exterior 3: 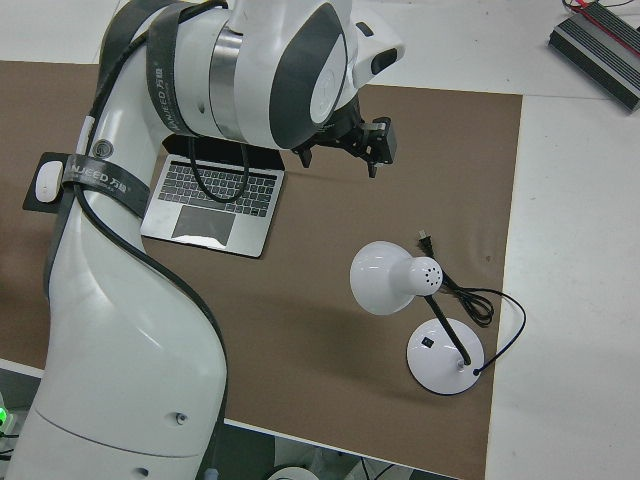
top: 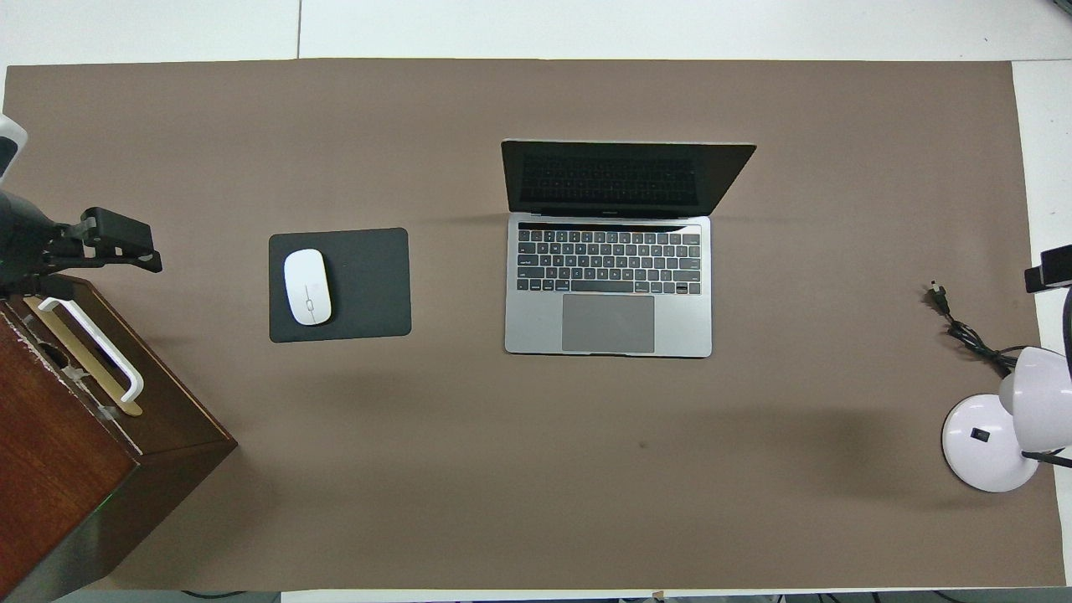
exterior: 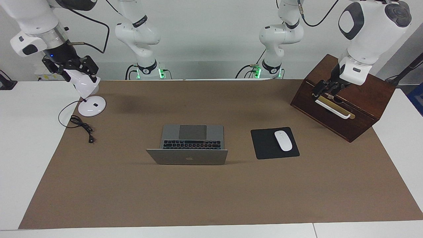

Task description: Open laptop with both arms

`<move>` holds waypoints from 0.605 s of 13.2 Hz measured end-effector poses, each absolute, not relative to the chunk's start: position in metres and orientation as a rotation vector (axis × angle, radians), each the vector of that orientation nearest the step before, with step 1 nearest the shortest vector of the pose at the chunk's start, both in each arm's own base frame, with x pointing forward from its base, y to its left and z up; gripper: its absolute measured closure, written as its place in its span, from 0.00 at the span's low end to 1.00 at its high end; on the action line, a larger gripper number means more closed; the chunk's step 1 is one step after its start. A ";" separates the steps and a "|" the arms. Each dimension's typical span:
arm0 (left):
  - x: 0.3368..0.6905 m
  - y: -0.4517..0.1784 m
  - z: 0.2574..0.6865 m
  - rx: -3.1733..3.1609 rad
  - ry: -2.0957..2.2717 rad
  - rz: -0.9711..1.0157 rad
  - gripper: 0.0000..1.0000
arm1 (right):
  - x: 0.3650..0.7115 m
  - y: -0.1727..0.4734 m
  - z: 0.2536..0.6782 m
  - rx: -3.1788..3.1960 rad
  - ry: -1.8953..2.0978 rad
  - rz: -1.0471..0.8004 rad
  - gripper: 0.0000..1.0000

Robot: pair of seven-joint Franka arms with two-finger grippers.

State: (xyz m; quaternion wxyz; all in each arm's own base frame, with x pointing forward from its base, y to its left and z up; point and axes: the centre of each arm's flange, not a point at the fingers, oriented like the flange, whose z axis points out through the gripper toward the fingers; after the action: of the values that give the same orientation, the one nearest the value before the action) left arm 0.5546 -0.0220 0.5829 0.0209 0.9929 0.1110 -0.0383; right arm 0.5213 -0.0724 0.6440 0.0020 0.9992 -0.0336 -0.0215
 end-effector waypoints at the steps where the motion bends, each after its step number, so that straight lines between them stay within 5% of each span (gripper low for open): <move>1: 0.555 -0.023 0.583 3.079 0.340 -0.119 0.00 | 0.521 -0.072 0.644 3.135 -0.106 -0.067 0.00; 8: 0.555 -0.032 0.588 3.084 0.309 -0.107 0.00 | 0.521 -0.072 0.644 3.135 -0.109 -0.067 0.00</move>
State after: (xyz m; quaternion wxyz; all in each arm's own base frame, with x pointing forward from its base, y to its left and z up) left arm 0.5545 -0.0321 0.5884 0.0201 0.9942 0.0995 -0.0344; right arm 0.5212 -0.0724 0.6441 0.0020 0.9992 -0.0347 -0.0215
